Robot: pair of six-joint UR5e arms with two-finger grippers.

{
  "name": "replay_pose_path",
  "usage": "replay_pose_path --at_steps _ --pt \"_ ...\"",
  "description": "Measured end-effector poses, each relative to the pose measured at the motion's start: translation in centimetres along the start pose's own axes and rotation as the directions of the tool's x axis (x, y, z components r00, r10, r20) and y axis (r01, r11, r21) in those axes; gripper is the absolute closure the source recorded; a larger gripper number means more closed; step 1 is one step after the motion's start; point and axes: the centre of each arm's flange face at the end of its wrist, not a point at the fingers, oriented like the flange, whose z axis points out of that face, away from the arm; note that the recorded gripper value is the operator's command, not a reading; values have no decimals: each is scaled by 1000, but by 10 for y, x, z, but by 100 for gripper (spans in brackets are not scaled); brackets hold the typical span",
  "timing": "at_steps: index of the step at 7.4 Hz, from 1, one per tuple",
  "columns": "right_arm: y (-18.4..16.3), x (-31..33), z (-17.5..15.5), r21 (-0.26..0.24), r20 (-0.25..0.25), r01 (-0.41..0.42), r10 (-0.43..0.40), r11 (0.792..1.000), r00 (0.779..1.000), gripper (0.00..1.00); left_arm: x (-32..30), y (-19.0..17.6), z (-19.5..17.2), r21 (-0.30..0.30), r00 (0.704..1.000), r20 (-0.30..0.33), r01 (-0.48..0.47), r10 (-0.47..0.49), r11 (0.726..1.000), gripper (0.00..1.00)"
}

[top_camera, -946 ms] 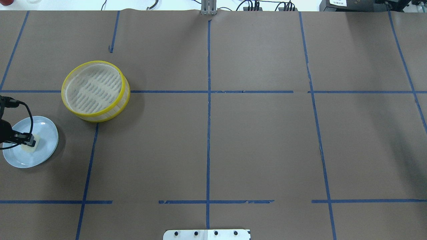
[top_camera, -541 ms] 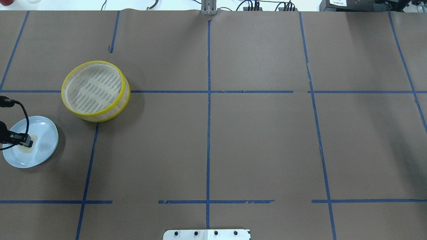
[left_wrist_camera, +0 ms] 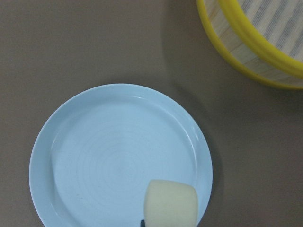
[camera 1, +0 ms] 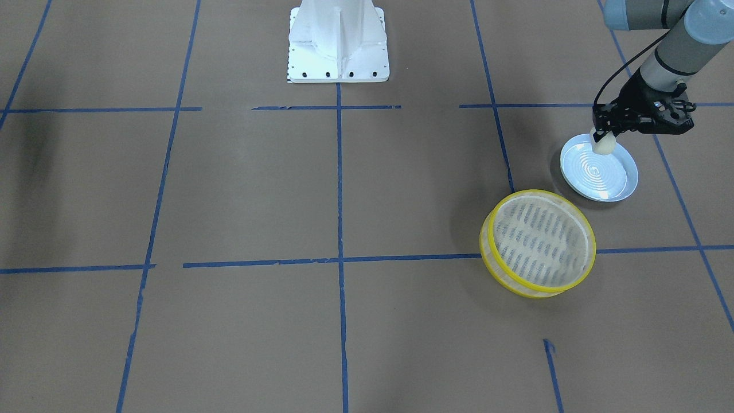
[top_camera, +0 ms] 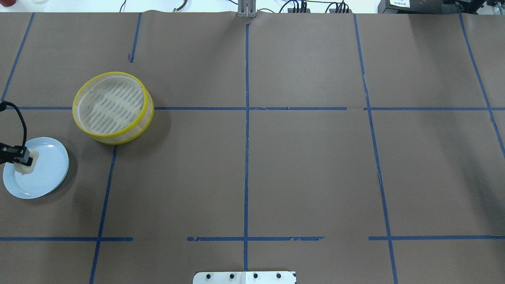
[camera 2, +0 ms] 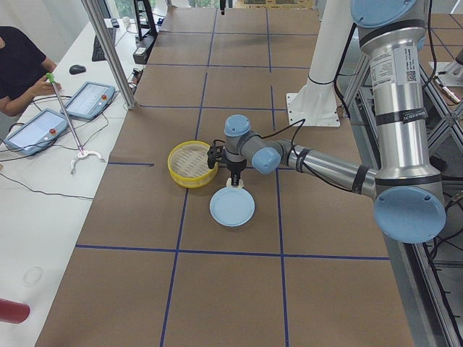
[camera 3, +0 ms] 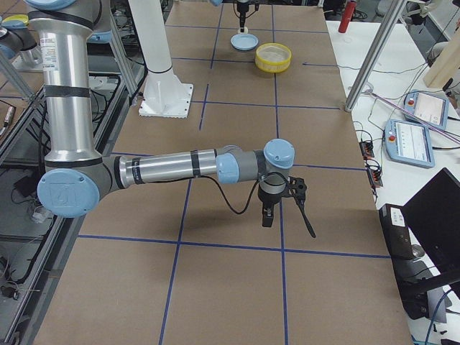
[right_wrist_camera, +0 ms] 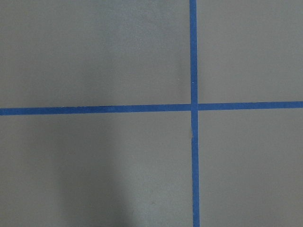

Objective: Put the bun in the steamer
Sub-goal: 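Lift the bun with the left gripper and carry it over the steamer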

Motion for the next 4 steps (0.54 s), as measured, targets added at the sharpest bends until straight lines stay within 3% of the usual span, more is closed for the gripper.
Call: replay_pose_path --at_steps 4 --pt "0 0 0 0 0 0 0 1000 1000 0 79 -107 -61 2 996 70 -59 58 998 73"
